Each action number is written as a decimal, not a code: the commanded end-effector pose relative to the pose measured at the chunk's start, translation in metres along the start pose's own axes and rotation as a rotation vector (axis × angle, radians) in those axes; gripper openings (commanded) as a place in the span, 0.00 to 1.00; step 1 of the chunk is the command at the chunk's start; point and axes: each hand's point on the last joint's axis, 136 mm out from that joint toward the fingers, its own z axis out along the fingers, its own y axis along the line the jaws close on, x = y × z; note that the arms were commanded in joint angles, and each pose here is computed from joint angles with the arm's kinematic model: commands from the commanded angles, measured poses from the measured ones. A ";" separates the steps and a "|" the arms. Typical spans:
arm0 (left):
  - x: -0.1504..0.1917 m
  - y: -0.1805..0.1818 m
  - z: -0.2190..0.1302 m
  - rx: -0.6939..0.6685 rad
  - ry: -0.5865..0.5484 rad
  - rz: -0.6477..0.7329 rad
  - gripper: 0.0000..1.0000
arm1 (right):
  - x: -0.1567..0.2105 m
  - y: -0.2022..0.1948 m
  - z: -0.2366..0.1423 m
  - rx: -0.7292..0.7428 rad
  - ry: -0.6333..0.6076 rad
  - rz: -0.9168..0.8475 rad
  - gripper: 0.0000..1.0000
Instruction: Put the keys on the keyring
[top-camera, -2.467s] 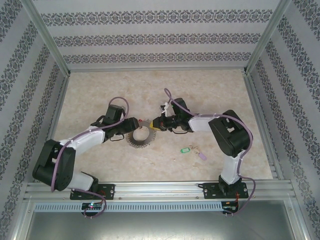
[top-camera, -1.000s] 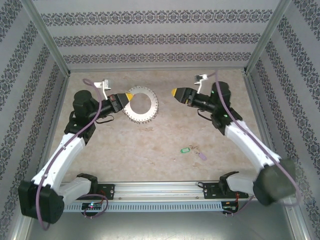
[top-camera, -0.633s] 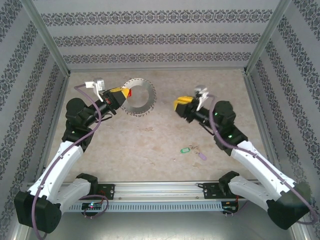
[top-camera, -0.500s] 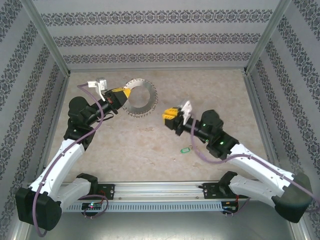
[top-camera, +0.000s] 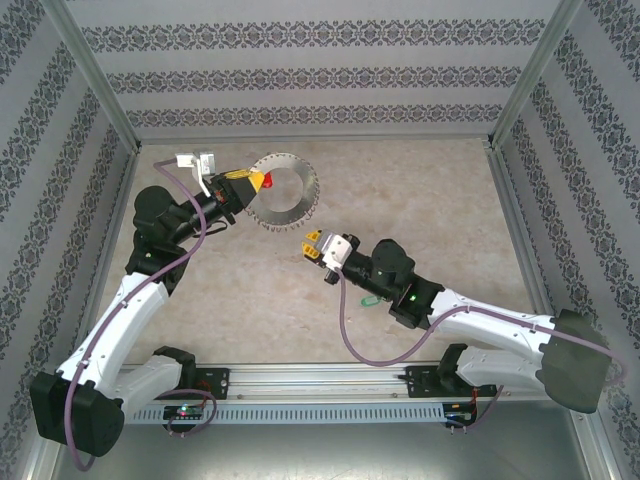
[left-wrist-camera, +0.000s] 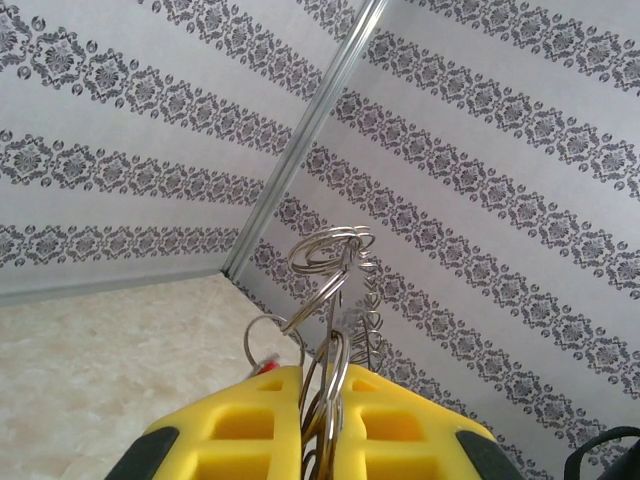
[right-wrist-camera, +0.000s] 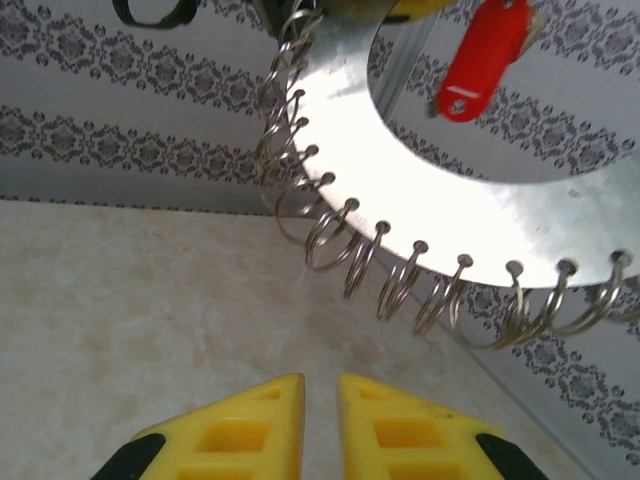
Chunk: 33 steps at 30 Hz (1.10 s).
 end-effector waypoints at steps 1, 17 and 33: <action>-0.019 -0.027 -0.002 0.071 -0.034 0.073 0.00 | -0.021 -0.002 0.001 0.017 -0.096 -0.020 0.18; -0.018 -0.029 0.000 0.072 -0.026 0.065 0.00 | -0.019 -0.013 0.013 0.087 -0.079 -0.037 0.21; -0.015 -0.027 0.000 0.063 -0.019 0.062 0.00 | -0.033 -0.022 0.016 0.123 -0.121 -0.026 0.20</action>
